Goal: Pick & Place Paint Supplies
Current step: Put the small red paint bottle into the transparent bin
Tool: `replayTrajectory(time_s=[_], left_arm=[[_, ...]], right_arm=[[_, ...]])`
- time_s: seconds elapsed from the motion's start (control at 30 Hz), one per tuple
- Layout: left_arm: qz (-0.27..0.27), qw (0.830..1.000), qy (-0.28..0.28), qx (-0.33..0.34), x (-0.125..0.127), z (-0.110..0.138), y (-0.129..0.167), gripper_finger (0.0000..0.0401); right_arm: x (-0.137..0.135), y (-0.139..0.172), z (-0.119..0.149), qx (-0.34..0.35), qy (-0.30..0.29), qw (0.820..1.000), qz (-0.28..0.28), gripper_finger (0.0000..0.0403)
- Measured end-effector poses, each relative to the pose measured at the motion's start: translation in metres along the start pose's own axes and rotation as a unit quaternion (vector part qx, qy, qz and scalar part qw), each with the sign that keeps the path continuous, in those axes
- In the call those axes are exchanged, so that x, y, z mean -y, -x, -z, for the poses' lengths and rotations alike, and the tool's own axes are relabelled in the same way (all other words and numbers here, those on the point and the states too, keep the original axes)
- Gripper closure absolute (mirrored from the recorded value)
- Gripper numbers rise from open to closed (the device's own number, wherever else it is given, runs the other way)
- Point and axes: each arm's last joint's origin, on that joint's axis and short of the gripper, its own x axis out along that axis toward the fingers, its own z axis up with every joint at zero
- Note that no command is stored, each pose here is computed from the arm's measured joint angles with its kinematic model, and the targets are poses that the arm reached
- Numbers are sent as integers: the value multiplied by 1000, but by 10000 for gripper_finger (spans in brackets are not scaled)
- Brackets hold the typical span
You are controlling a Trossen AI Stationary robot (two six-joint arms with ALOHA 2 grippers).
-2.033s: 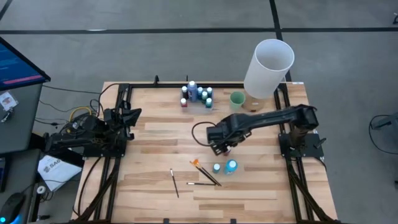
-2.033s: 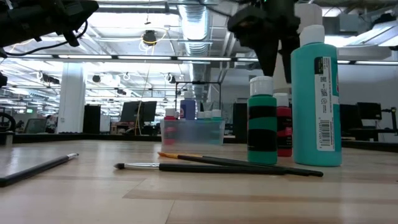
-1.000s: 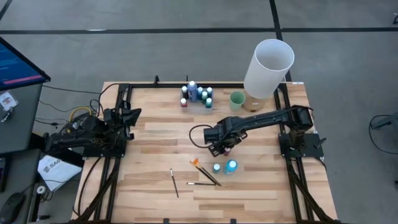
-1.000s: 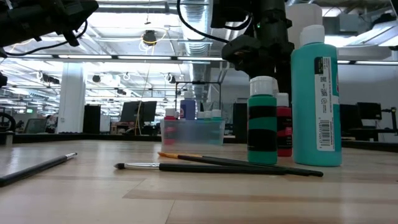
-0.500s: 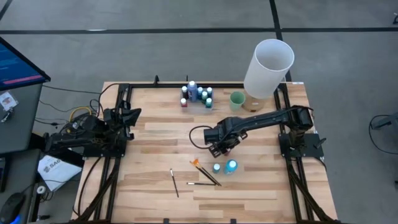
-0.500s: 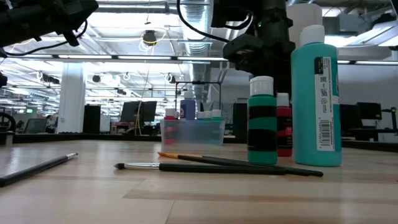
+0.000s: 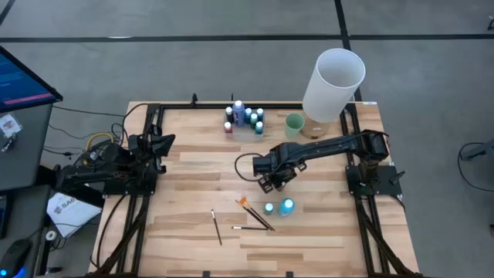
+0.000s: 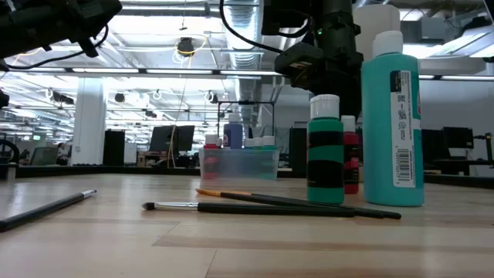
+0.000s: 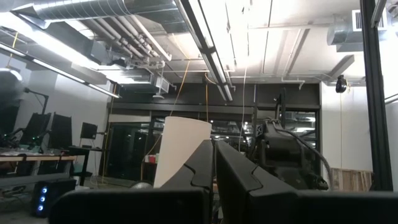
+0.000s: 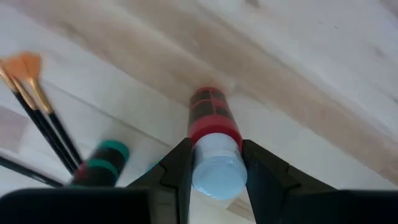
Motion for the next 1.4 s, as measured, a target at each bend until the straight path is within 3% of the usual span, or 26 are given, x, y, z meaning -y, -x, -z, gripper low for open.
replayTrajectory(time_s=[0.27, 0.57, 0.77, 1.0, 1.2, 1.4], left_arm=[[0, 1000, 0, 2, 0, 0, 0, 399], [0, 1000, 0, 2, 0, 0, 0, 399], [0, 1000, 0, 2, 0, 0, 0, 399], [0, 1000, 1, 4, 0, -1, 0, 399], [0, 1000, 1, 5, 0, -1, 0, 399], [0, 1000, 1, 5, 0, -1, 0, 399]], right_arm=[[5, 40, -39, 46, 11, 997, -63, 295], [29, 91, -95, 112, -21, 986, -123, 295], [32, 95, -136, 107, -11, 989, -99, 295], [27, 88, -181, 134, -9, 984, -117, 295], [37, 71, -194, 116, -28, 989, -86, 295], [37, 68, -199, 144, -30, 987, -70, 293]])
